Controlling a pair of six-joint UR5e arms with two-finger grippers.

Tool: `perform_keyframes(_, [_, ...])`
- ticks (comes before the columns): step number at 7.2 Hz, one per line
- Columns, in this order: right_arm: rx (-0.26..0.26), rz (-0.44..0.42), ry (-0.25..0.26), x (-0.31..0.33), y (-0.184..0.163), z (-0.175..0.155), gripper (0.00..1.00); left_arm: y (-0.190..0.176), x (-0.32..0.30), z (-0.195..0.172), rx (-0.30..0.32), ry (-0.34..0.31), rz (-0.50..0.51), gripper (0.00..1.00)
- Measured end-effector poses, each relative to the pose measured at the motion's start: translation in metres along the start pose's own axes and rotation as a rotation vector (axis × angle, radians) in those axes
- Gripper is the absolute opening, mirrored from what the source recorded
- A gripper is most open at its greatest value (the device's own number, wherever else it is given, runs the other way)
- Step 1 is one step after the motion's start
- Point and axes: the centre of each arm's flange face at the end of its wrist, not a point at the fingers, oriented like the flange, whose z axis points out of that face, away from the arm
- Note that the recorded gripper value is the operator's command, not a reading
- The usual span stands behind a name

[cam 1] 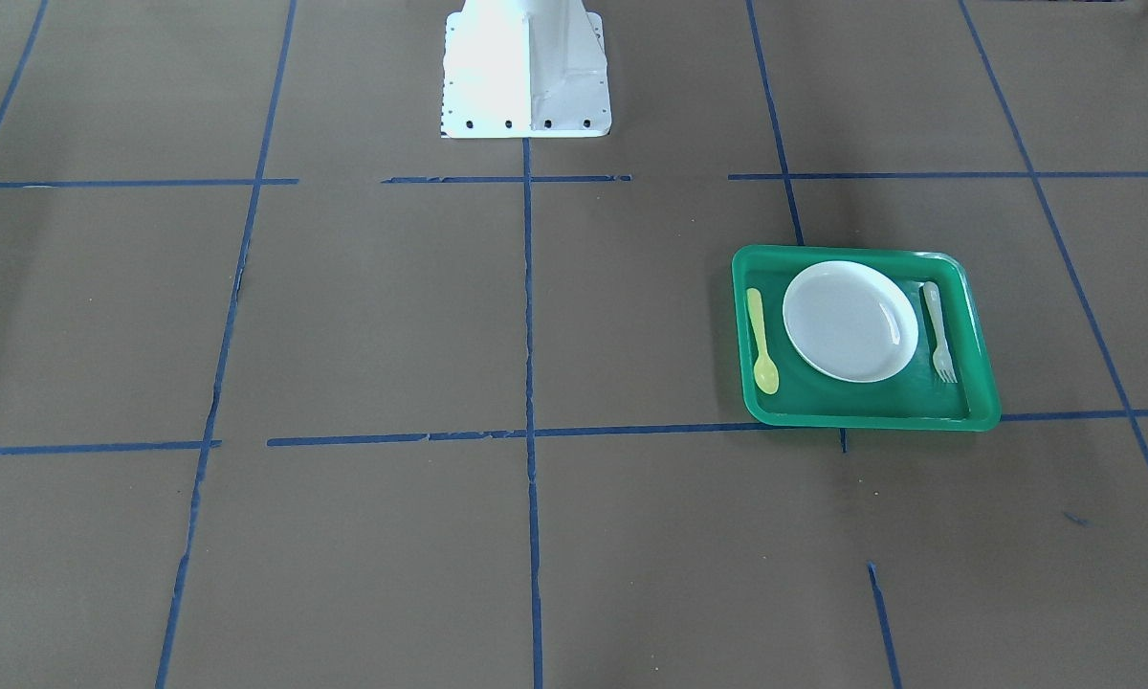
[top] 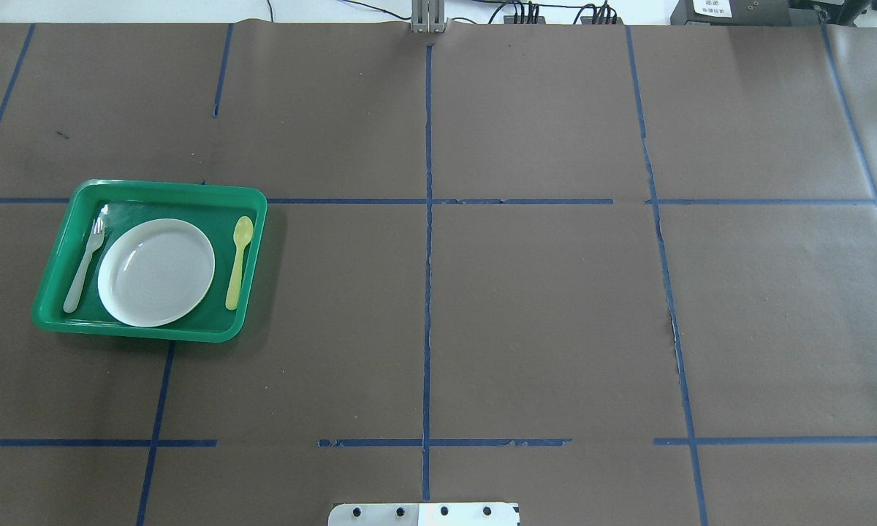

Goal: Place fork

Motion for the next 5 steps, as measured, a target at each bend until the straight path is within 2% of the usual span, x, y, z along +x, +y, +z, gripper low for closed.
perform_keyframes(5, [0.000,0.000,0.000,0.0000,0.0000,0.0000,1.00,0.0009,-0.0029,-0.0003,0.001,0.000,-0.006,1.00])
